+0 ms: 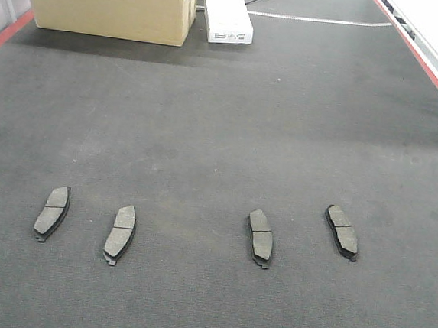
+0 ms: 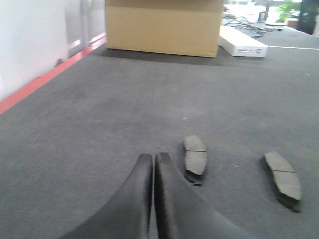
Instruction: Move and align brake pads A on conveyor
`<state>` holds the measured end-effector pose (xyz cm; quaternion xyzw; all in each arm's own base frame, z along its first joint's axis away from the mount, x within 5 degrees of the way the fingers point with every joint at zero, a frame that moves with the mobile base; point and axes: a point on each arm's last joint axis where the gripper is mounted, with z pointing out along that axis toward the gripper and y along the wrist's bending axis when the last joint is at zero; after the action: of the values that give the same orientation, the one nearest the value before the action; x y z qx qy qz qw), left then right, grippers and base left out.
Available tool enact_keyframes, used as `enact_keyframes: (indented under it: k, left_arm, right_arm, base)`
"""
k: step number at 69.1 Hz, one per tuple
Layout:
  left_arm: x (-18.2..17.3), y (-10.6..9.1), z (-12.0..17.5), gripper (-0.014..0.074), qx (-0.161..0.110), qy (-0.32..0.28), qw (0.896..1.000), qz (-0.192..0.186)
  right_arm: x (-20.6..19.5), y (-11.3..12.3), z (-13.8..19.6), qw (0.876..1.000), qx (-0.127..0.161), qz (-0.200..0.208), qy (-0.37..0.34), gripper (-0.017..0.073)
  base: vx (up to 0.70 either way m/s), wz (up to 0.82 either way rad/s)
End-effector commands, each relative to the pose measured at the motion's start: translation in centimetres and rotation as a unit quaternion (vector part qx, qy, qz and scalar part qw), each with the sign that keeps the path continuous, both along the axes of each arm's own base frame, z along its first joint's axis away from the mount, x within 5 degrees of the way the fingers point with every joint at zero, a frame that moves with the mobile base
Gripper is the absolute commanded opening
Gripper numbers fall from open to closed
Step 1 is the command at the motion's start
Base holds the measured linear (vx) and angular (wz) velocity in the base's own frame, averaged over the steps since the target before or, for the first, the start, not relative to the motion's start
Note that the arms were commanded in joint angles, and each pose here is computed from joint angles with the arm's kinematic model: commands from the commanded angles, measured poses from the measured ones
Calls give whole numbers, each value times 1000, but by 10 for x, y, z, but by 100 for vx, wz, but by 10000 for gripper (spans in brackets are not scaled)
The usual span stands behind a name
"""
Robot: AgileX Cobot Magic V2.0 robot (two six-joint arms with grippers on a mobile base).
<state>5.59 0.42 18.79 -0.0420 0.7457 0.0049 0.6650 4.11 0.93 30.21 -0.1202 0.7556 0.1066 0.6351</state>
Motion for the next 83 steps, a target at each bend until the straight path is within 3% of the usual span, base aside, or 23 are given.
enact_keyframes:
  k: [1, 8, 57, 61, 66, 69, 83]
  left_arm:
    - [0, -4, 2, -6, 8, -39, 999, -32]
    - [0, -6, 2, -6, 2, -39, 998, -51]
    - [0, -6, 2, -6, 2, -39, 998, -51]
    - [0, -6, 2, -6, 2, -39, 998, -51]
    - [0, -6, 2, -6, 2, -39, 998, -51]
    - [0, -6, 2, -6, 2, -39, 998, -51]
    - [0, -6, 2, -6, 2, -39, 998, -51]
  right_arm:
    - [0, 0, 14, 999, 3, 2, -43, -11]
    - [0, 0, 14, 999, 3, 2, -43, -11]
    - [0, 0, 14, 999, 3, 2, -43, -11]
    - [0, -1, 14, 999, -11, -3, -50, -11]
    - [2, -2, 15, 996, -32, -27, -73, -11]
    - [5, -3, 11, 995, -30, -49, -84, -11]
    - [21, -10, -25, 979, 10, -164, -118, -11]
  base:
    - [0, 0]
    - [0, 0]
    - [0, 0]
    - [0, 0]
    - [0, 0]
    - [0, 0]
    - [0, 0]
